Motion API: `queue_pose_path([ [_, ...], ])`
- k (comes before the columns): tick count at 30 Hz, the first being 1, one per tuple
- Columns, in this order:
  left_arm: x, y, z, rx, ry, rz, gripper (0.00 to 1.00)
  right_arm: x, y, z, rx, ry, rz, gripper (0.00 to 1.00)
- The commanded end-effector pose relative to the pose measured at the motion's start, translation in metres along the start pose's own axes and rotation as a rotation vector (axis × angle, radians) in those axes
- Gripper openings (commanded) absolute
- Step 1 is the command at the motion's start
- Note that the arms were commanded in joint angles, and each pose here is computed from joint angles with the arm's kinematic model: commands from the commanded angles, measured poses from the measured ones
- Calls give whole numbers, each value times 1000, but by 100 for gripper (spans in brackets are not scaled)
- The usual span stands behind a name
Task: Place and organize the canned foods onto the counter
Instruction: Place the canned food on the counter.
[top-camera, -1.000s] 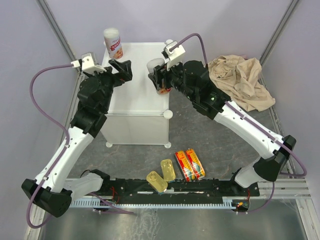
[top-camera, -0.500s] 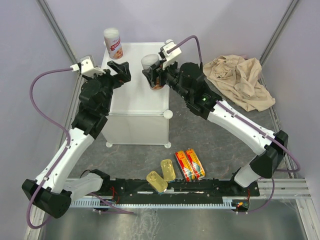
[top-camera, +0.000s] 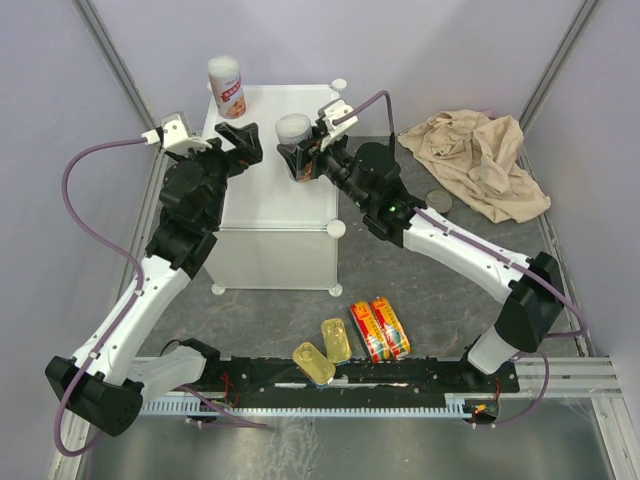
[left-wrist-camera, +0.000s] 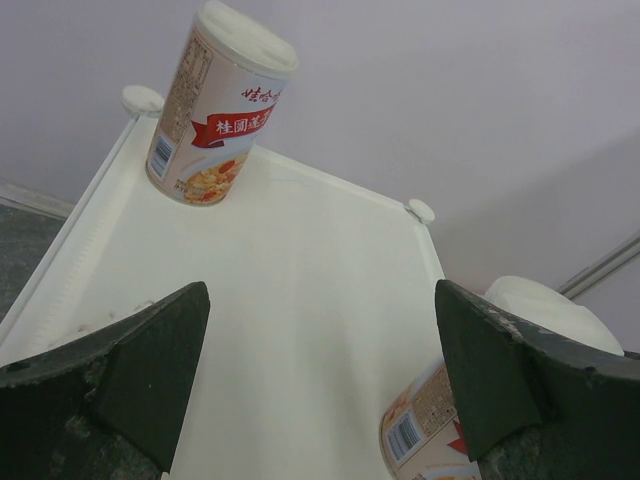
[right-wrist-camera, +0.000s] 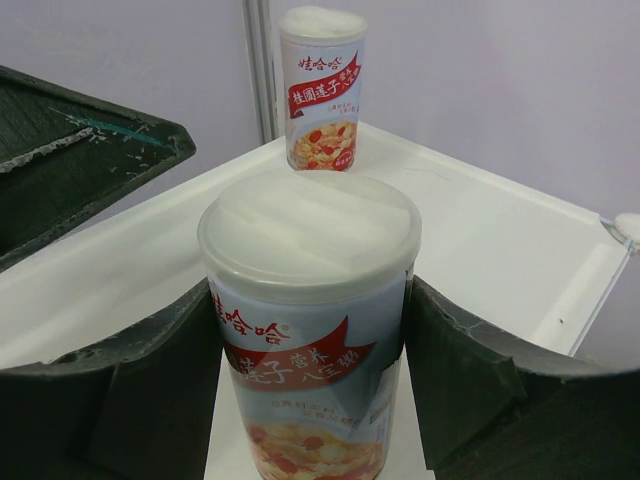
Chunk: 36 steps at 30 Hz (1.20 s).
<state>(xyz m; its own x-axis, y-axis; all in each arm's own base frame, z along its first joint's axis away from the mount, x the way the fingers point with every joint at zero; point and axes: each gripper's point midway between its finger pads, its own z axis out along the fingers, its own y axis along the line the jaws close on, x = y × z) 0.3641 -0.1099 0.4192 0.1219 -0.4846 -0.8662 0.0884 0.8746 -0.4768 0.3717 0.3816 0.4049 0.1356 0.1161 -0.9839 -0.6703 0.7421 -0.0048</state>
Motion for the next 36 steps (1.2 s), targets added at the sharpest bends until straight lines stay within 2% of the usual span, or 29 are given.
queue_pose_path([
  [1,-12,-11,2,38,-51,-26,99,-50,-1,-7,0,-184,13,4],
  [5,-11,-12,2,51,-55,-20,99,-37,-2,-12,12,-171,32,11],
  [8,-10,-14,2,63,-49,-10,99,-30,-3,-15,22,-163,49,29],
  [12,-11,-18,2,80,-46,-8,99,-27,-6,-19,32,-150,59,64],
  [19,-11,-21,1,96,-35,1,99,-21,-4,-22,29,-106,77,97],
  [20,-11,-21,1,98,-32,4,99,-21,-3,-22,26,-101,80,100],
  [36,-14,-33,-18,186,21,61,99,-20,-8,-49,38,-46,81,99],
])
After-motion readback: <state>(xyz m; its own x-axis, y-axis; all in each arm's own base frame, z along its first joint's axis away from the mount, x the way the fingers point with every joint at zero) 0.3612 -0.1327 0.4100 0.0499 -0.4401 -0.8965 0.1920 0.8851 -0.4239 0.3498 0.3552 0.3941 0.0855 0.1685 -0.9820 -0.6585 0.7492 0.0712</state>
